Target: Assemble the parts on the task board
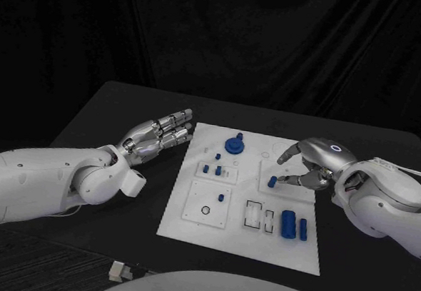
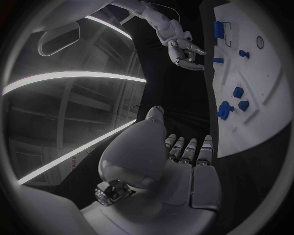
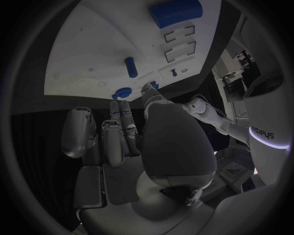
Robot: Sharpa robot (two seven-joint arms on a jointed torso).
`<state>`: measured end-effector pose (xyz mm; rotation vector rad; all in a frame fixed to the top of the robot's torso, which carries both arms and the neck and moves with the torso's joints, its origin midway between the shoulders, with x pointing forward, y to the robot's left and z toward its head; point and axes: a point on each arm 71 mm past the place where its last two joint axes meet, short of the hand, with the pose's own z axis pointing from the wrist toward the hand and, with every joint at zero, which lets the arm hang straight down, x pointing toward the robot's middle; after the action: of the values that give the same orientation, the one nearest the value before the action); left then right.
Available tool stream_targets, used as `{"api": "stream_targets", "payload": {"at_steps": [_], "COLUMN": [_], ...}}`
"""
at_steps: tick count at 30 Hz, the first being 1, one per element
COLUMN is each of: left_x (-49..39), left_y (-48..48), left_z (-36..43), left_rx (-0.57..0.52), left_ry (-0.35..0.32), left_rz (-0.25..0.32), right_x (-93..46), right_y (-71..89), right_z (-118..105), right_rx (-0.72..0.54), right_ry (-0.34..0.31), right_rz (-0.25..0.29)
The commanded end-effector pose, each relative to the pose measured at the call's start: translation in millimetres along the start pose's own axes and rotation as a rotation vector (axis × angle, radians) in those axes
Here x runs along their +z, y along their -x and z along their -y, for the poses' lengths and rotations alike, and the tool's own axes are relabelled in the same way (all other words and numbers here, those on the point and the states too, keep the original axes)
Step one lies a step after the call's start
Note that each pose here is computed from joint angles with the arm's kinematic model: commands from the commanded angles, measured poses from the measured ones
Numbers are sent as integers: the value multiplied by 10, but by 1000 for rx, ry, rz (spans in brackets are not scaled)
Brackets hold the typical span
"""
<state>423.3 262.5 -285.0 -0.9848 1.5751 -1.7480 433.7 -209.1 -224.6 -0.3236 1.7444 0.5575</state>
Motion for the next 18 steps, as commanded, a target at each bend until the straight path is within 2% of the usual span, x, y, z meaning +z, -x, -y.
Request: {"api": "stream_targets", "payload": {"at_steps": [1, 18], "left_x": [5, 7], "left_y": [-7, -12], "left_z": [18, 9], "left_rx": [-9, -13], "left_ry": [-31, -29], "left_rz": [-2, -6], "right_x": [19, 150], "right_y": [-107, -356], "right_z": [30, -44], "right_rx": [6, 15], "right_ry": [-24, 20], "right_rz": [-39, -86]}}
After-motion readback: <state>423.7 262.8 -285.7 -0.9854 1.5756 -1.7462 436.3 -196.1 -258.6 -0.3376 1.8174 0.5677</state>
